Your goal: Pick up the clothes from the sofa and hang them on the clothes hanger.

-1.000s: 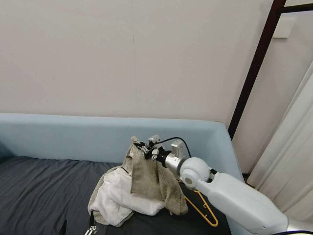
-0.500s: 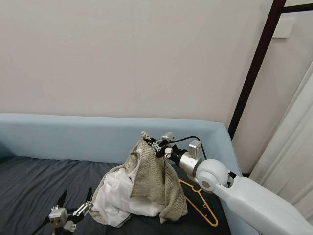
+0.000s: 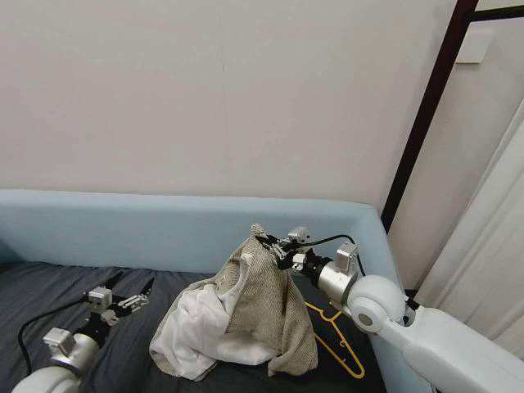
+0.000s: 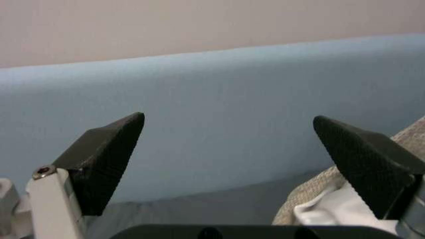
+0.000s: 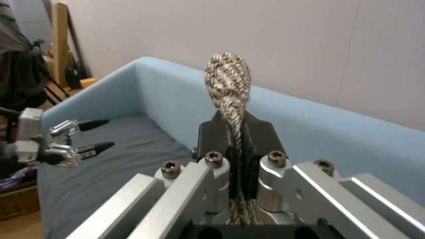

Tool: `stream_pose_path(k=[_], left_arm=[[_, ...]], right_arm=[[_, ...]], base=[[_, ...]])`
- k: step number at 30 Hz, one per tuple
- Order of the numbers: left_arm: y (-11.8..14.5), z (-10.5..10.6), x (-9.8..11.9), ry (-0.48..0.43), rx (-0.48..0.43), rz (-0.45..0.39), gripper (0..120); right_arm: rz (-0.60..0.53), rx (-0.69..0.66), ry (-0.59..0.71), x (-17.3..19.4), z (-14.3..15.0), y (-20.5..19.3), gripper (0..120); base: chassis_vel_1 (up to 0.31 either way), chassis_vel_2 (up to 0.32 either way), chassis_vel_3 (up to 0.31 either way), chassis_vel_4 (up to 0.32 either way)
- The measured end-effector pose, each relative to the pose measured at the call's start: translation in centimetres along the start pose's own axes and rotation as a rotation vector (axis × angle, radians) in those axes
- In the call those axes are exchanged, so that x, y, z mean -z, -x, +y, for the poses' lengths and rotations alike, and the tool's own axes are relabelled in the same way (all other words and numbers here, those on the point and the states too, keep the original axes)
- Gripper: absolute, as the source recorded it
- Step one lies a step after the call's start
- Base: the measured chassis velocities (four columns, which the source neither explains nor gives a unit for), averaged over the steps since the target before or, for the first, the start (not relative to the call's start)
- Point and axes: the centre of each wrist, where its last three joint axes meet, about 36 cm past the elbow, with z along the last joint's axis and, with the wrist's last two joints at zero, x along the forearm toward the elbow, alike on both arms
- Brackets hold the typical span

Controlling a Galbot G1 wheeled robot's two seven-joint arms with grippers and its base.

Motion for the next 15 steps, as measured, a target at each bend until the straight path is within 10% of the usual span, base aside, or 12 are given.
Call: stream_pose_path(k=[15], left_arm=[[3.5, 3.9, -3.4, 0.073, -0.247, 0.054, 100]], right_arm=[[-0.014, 0.077, 0.002, 0.1, 2.4, 0.2, 1]], base=[[0.0, 0.0, 0.0, 0.0]])
